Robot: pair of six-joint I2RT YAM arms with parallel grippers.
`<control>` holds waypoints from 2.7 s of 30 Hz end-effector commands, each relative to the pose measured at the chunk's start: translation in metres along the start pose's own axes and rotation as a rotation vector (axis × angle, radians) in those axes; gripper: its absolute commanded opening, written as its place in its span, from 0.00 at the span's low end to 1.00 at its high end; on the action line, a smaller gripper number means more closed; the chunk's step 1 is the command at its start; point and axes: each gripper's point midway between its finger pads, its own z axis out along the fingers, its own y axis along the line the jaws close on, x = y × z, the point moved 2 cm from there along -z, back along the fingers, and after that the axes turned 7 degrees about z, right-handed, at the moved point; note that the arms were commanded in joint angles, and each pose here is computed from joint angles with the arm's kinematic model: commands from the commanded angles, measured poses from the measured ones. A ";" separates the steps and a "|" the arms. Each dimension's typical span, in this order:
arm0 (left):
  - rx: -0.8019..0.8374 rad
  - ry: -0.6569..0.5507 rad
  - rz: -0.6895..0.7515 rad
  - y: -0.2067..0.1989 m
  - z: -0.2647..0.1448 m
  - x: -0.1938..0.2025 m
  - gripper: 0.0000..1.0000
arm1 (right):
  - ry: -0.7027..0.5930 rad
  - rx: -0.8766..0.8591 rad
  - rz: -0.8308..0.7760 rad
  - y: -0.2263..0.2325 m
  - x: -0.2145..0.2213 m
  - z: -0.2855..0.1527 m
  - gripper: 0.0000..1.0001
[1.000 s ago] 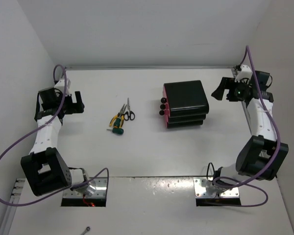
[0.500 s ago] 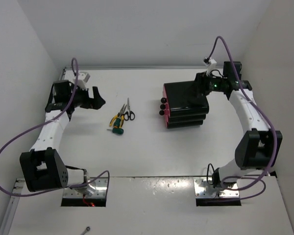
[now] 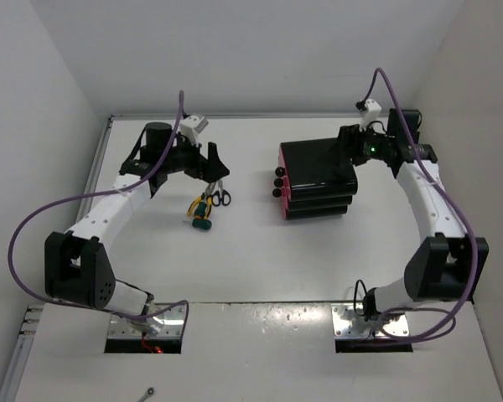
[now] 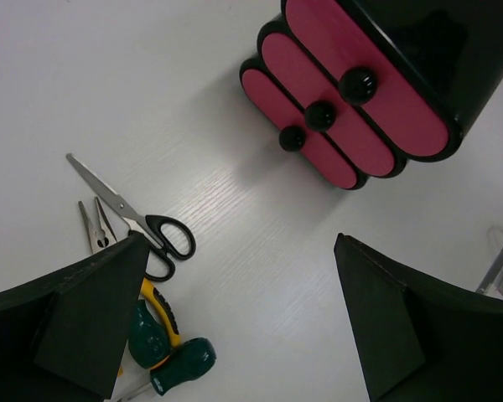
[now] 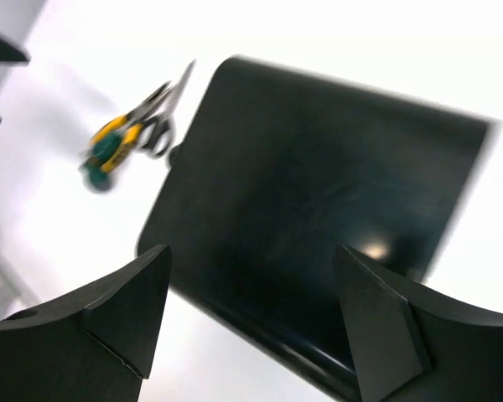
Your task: Sort the tools into containers
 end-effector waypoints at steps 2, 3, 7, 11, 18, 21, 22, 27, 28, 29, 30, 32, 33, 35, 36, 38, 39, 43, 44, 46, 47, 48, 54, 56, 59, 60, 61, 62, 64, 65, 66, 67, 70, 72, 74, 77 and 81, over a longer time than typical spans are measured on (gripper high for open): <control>-0.046 -0.017 0.059 -0.003 0.014 -0.011 1.00 | -0.124 0.203 -0.121 -0.017 -0.024 -0.023 0.79; -0.046 -0.018 0.064 -0.005 0.017 -0.013 1.00 | -0.111 0.219 -0.109 -0.022 -0.021 -0.022 0.79; -0.012 -0.007 0.081 -0.016 0.036 -0.020 1.00 | -0.063 0.276 -0.065 -0.050 -0.006 -0.013 0.79; 0.077 -0.010 0.103 -0.035 0.055 -0.024 1.00 | -0.034 0.250 -0.022 -0.067 0.005 -0.003 0.80; 0.198 -0.052 0.088 -0.051 0.078 -0.045 1.00 | -0.012 0.212 0.020 -0.085 0.012 0.010 0.77; 0.252 -0.052 0.057 -0.058 0.089 -0.045 1.00 | 0.008 0.186 0.047 -0.090 0.018 0.015 0.72; 0.269 -0.038 0.037 -0.058 0.096 -0.038 1.00 | 0.004 0.192 0.052 -0.092 0.017 0.012 0.71; 0.389 -0.026 -0.043 -0.067 0.114 -0.034 0.97 | 0.023 0.159 0.103 -0.098 0.028 0.016 0.66; 0.402 -0.019 -0.055 -0.067 0.117 -0.031 0.96 | 0.023 0.159 0.103 -0.098 0.028 0.016 0.66; 0.402 -0.014 -0.066 -0.064 0.123 -0.028 0.95 | 0.018 0.154 0.108 -0.099 0.027 0.014 0.65; 0.415 -0.011 -0.076 -0.067 0.122 -0.028 0.93 | 0.025 0.154 0.115 -0.100 0.031 0.014 0.65; 0.426 -0.017 -0.081 -0.066 0.126 -0.027 0.91 | 0.032 0.154 0.121 -0.101 0.033 0.016 0.65; 0.452 -0.007 -0.096 -0.069 0.127 -0.025 0.89 | 0.032 0.154 0.121 -0.101 0.033 0.016 0.65; 0.478 0.001 -0.118 -0.070 0.132 -0.020 0.86 | 0.039 0.163 0.127 -0.103 0.037 0.016 0.65; 0.491 0.000 -0.137 -0.071 0.133 -0.021 0.84 | 0.039 0.163 0.127 -0.103 0.037 0.016 0.65; 0.548 0.007 -0.150 -0.076 0.133 -0.020 0.83 | 0.045 0.163 0.134 -0.105 0.040 0.018 0.65; 0.564 0.009 -0.155 -0.077 0.135 -0.020 0.83 | 0.046 0.174 0.133 -0.107 0.040 0.018 0.65; 0.656 0.021 -0.147 -0.092 0.138 -0.022 0.83 | 0.046 0.174 0.133 -0.107 0.040 0.018 0.65; 0.667 0.016 -0.140 -0.094 0.136 -0.026 0.83 | 0.046 0.174 0.133 -0.107 0.040 0.018 0.65; 0.683 0.032 -0.145 -0.096 0.143 -0.020 0.83 | 0.046 0.174 0.133 -0.107 0.040 0.018 0.65; 0.684 0.025 -0.139 -0.097 0.143 -0.023 0.83 | 0.046 0.183 0.133 -0.108 0.040 0.017 0.65; 0.701 0.040 -0.144 -0.101 0.145 -0.017 0.83 | 0.046 0.183 0.133 -0.108 0.040 0.017 0.65; 0.706 0.069 -0.175 -0.101 0.157 -0.007 0.82 | 0.047 0.183 0.124 -0.108 0.040 0.017 0.64; 0.704 0.077 -0.182 -0.099 0.160 -0.003 0.78 | 0.054 0.182 0.130 -0.109 0.044 0.018 0.64; 0.703 0.083 -0.182 -0.098 0.163 -0.001 0.70 | 0.054 0.182 0.130 -0.109 0.044 0.018 0.62; 0.703 0.083 -0.182 -0.098 0.163 -0.001 0.65 | 0.048 0.192 0.124 -0.111 0.042 0.018 0.61; 0.702 0.091 -0.189 -0.098 0.163 0.001 0.58 | 0.047 0.192 0.124 -0.111 0.042 0.018 0.61; 0.702 0.091 -0.189 -0.098 0.163 0.001 0.49 | 0.047 0.192 0.124 -0.111 0.042 0.018 0.61; 0.702 0.091 -0.189 -0.098 0.163 0.001 0.38 | 0.055 0.202 0.130 -0.112 0.046 0.018 0.59; 0.694 0.084 -0.184 -0.093 0.162 0.000 0.30 | 0.055 0.211 0.130 -0.114 0.046 0.018 0.58; 0.693 0.091 -0.190 -0.093 0.162 0.004 0.28 | 0.056 0.222 0.129 -0.115 0.047 0.017 0.57; 0.686 0.087 -0.193 -0.088 0.162 0.003 0.26 | 0.063 0.222 0.135 -0.117 0.049 0.019 0.57; 0.675 0.099 -0.211 -0.084 0.159 0.010 0.18 | 0.064 0.247 0.135 -0.122 0.051 0.019 0.52; 0.665 0.105 -0.218 -0.079 0.156 0.017 0.10 | 0.072 0.260 0.140 -0.126 0.056 0.021 0.50; 0.654 0.101 -0.214 -0.075 0.149 0.016 0.05 | 0.072 0.269 0.140 -0.127 0.056 0.020 0.49; 0.636 0.104 -0.204 -0.072 0.141 0.023 0.00 | 0.072 0.269 0.140 -0.127 0.056 0.020 0.48; 0.628 0.104 -0.210 -0.070 0.136 0.024 0.00 | 0.079 0.269 0.146 -0.129 0.059 0.022 0.48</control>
